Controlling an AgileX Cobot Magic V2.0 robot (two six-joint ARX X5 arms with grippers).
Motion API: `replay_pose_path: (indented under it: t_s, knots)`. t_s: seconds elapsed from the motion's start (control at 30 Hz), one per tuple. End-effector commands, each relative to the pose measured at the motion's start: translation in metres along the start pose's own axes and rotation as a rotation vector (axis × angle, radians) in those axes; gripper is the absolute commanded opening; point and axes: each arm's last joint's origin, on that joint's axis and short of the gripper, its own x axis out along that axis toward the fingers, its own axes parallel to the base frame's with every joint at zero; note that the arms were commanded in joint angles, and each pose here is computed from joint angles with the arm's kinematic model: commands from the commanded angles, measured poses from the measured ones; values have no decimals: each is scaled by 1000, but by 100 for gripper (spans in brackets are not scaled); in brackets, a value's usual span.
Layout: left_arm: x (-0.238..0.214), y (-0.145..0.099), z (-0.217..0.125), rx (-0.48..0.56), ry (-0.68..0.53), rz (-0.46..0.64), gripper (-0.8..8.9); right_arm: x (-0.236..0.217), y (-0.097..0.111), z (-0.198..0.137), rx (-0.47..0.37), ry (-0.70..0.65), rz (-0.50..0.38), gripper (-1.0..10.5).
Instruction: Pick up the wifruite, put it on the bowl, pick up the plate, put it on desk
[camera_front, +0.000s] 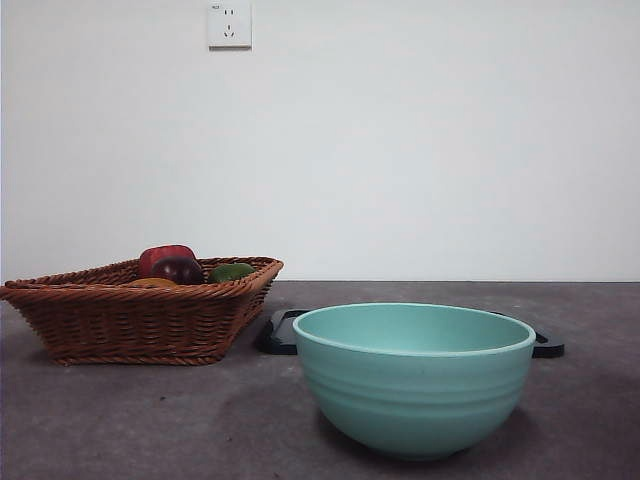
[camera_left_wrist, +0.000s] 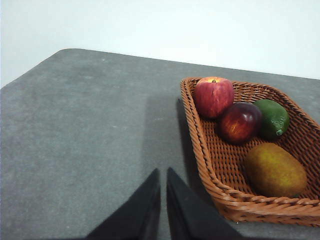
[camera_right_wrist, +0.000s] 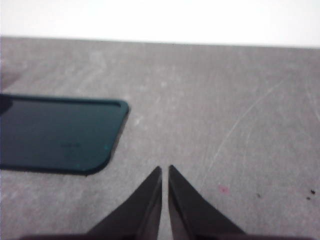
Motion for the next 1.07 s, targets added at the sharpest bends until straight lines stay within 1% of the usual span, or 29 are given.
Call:
replay_pose_path:
  t_s: [0.03, 0.2, 0.33, 0.43, 1.07]
  knots:
    - [2, 1, -5, 7, 2, 3, 19, 1, 0, -2, -13, -14, -4, 16]
    - [2, 1, -5, 7, 1, 4, 19, 1, 0, -2, -44, -12, -7, 16]
    - [2, 1, -5, 8, 1, 3, 19, 1, -2, -1, -58, -21, -68, 16]
    - [2, 1, -5, 8, 1, 3, 19, 1, -2, -1, -58, -22, -89, 16]
    - [2, 1, -5, 8, 2, 3, 19, 1, -2, -1, -59, -22, -86, 16]
